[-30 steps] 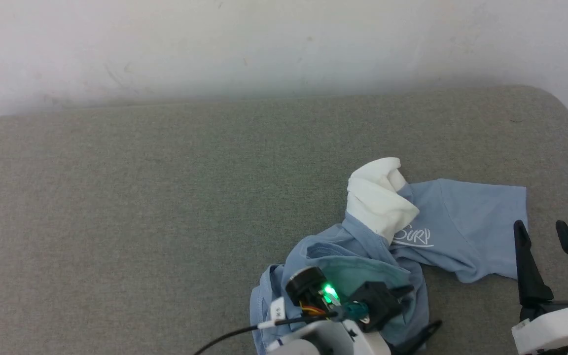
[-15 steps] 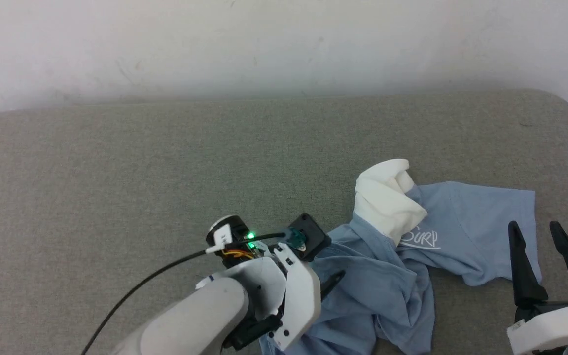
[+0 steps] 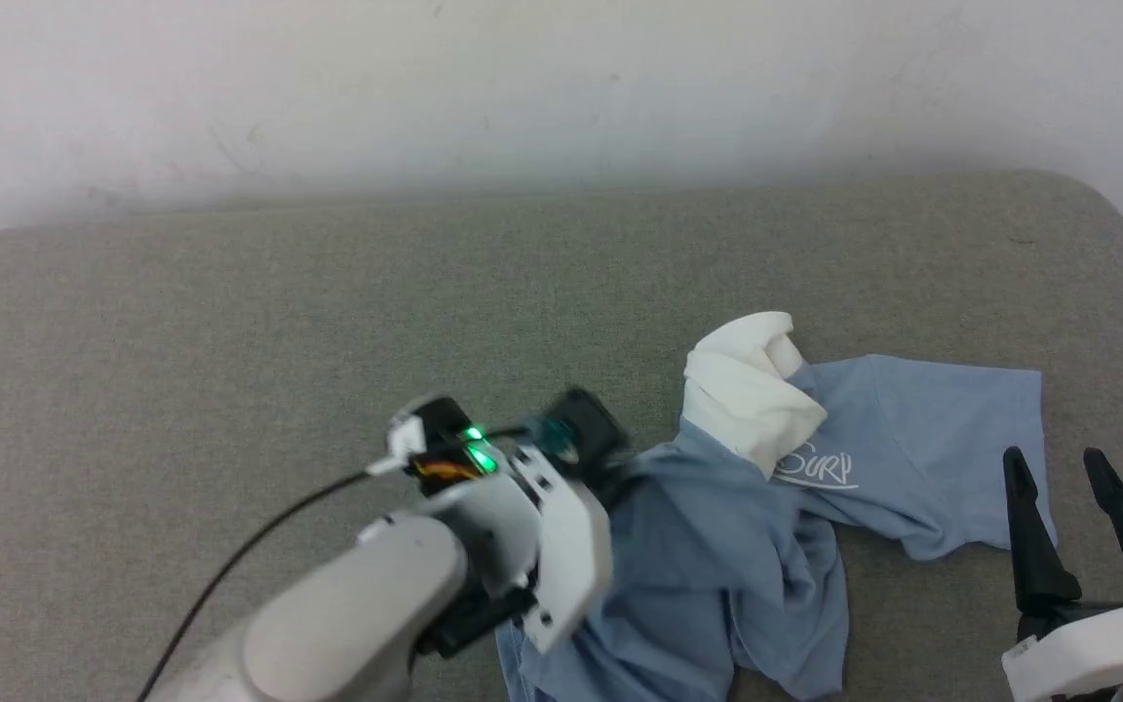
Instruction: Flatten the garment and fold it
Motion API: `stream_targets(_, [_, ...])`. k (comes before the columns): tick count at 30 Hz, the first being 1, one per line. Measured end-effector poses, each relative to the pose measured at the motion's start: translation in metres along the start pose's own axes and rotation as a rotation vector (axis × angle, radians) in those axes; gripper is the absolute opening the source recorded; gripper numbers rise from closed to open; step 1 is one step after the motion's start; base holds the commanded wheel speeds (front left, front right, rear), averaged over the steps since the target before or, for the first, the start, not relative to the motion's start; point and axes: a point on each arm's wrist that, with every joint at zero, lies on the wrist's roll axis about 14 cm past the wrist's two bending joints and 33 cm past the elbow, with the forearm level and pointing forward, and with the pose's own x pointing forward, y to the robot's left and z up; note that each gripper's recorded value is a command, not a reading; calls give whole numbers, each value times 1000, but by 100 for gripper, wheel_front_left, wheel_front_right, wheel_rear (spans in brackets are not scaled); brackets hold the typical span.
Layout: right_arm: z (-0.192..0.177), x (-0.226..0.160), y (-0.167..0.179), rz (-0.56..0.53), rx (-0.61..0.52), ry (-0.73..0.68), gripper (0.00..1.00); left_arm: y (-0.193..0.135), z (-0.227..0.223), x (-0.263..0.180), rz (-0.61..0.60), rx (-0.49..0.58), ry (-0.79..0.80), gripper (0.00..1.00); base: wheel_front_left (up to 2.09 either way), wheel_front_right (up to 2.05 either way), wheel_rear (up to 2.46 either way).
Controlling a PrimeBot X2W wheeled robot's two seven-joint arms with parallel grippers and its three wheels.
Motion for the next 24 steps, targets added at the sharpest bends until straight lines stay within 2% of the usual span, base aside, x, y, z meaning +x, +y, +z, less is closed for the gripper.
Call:
stream_targets(2, [1,-1,1,3,6,-4,100,21,20,-10,94,-32,-96,0,0,0,0])
stream_targets(6, [2,-2,2,8,7,-7,100,89,37,-53,397,-178,-274,0,0,0,0])
stream_targets(10, [0,-2,5,19,14,1,100,149,-12,-114,726,-373,-314,0,0,0,0])
stream_targets(12, [-2,0,6,22,14,10,100,162,-50,-139,854,-466,-283,0,0,0,0])
stream_targets(15, [-4,2,7,25,14,21,100,158,-115,-164,985,-615,-188,0,0,0,0])
stream_targets(18, [-7,3,7,28,13,33,100,134,-169,-173,1021,-755,-88,0,0,0,0])
stream_targets(21, [-10,6,10,36,14,43,100,111,-197,-169,1009,-849,-29,0,0,0,0])
stream_targets(24, [-11,7,13,46,15,48,100,101,-202,-161,986,-905,-35,0,0,0,0])
